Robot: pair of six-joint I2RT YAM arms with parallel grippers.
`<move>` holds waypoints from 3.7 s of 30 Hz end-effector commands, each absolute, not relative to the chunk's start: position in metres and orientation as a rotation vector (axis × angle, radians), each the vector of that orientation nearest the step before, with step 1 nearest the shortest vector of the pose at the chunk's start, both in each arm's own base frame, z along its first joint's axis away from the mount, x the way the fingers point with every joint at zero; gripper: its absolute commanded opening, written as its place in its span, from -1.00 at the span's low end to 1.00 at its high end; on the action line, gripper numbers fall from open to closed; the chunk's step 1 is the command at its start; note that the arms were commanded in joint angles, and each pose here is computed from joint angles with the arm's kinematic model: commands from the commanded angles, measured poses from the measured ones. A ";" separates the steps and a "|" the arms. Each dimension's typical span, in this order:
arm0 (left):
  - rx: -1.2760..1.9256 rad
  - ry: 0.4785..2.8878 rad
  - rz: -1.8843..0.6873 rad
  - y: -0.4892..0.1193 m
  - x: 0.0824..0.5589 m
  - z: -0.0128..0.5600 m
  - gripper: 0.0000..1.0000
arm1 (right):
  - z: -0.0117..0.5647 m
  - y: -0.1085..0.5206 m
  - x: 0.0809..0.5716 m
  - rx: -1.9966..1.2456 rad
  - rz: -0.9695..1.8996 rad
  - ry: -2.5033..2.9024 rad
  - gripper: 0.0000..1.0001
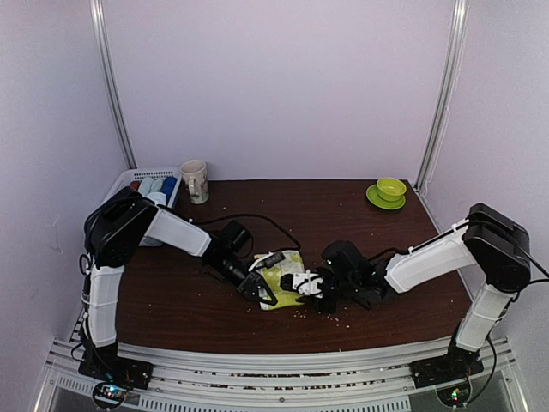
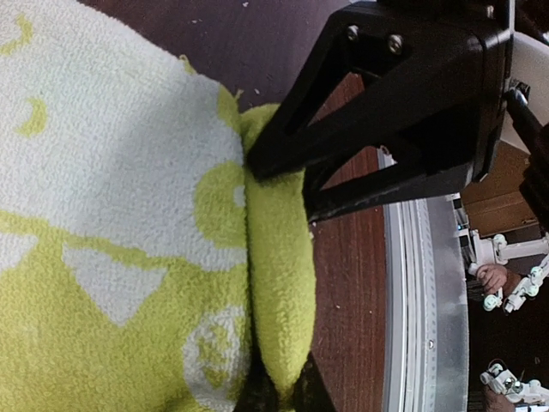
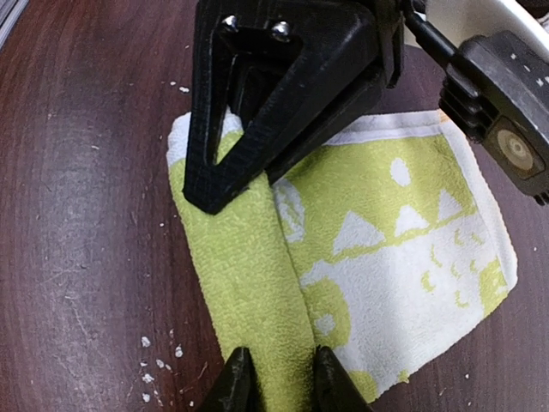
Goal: Roll the towels
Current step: Roll the towel at the center of the board.
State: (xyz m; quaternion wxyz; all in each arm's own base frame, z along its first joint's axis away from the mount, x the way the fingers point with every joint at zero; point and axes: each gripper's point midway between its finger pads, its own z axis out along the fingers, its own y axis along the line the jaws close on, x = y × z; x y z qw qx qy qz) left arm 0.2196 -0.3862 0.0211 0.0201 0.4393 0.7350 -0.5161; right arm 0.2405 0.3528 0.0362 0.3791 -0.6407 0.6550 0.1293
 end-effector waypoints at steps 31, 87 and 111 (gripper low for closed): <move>1.012 2.699 -1.630 -0.357 0.227 -0.043 -1.00 | 0.044 0.343 0.222 -1.755 -0.275 1.248 0.10; 0.877 1.924 -0.573 -0.272 0.300 0.114 0.92 | 0.017 0.363 0.208 -2.038 0.243 1.740 -1.00; 1.501 1.479 -0.500 -0.329 0.199 0.095 0.56 | -0.008 0.355 0.240 -2.061 0.646 2.285 -1.00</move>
